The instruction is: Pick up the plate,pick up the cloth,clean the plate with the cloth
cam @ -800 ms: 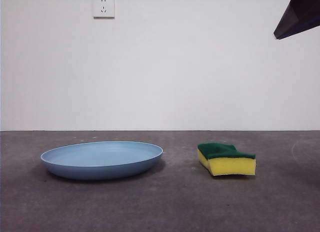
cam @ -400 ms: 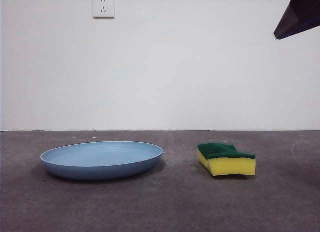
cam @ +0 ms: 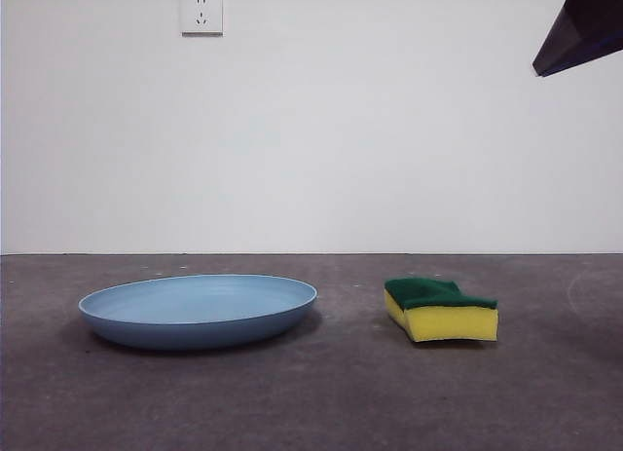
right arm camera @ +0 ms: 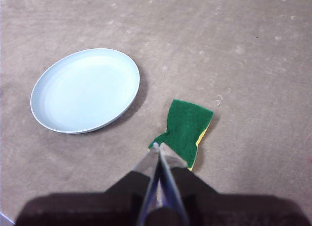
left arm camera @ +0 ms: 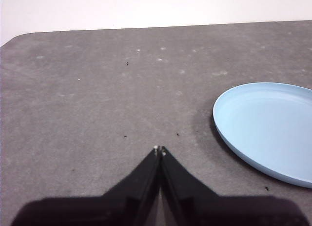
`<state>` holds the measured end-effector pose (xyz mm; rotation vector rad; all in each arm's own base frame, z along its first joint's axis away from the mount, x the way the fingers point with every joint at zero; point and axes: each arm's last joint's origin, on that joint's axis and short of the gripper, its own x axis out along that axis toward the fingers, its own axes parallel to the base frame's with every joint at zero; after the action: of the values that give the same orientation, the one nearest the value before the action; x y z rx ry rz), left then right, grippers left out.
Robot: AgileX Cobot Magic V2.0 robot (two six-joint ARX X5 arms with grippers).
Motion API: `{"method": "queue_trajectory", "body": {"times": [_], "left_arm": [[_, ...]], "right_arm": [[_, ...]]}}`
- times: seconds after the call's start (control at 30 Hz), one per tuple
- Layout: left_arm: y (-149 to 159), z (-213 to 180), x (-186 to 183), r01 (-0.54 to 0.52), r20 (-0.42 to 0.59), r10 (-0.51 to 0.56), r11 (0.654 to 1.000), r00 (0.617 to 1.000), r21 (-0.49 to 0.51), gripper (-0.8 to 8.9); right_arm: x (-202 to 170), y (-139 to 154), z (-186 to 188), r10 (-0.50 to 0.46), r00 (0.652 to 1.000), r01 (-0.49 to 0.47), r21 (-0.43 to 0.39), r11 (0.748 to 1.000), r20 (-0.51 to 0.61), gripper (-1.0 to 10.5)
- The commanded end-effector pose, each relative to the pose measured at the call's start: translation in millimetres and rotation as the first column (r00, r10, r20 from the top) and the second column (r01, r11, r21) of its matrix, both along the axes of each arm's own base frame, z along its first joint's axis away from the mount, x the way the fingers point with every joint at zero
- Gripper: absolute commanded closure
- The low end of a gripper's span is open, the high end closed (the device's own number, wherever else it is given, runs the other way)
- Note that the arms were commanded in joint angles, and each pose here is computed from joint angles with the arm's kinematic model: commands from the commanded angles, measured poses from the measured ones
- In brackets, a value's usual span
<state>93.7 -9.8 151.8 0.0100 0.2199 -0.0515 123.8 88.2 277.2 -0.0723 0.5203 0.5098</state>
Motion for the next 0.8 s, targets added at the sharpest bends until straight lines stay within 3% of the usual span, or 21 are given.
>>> {"method": "queue_trajectory", "body": {"times": [0.03,0.13,0.33,0.57,0.67,0.8], "left_arm": [[0,-4,0,-0.005,-0.009,0.005,1.0,1.0,-0.009,8.15],[0,-4,0,-0.005,-0.008,0.005,1.0,1.0,-0.009,8.15],[0,-4,0,-0.005,-0.009,0.005,1.0,1.0,-0.009,8.15],[0,-4,0,-0.005,-0.009,0.005,1.0,1.0,-0.009,8.15],[0,-4,0,-0.005,-0.008,0.005,1.0,1.0,-0.009,8.15],[0,-4,0,-0.005,-0.008,0.005,1.0,1.0,-0.009,8.15]], "right_arm": [[0,0,0,-0.006,1.0,0.006,0.011,1.0,0.003,9.5],[-5,-5,3,-0.015,1.0,0.015,0.016,1.0,0.023,9.5],[-14,-30,13,-0.087,0.981,0.094,-0.035,0.995,0.171,9.5],[-27,-66,-1,-0.272,0.91,0.257,0.087,0.962,0.313,9.5],[-31,-75,-21,-0.322,0.864,0.292,0.134,0.947,0.387,9.5],[-32,-79,-53,-0.331,0.844,0.286,0.168,0.943,0.422,9.5]]}}
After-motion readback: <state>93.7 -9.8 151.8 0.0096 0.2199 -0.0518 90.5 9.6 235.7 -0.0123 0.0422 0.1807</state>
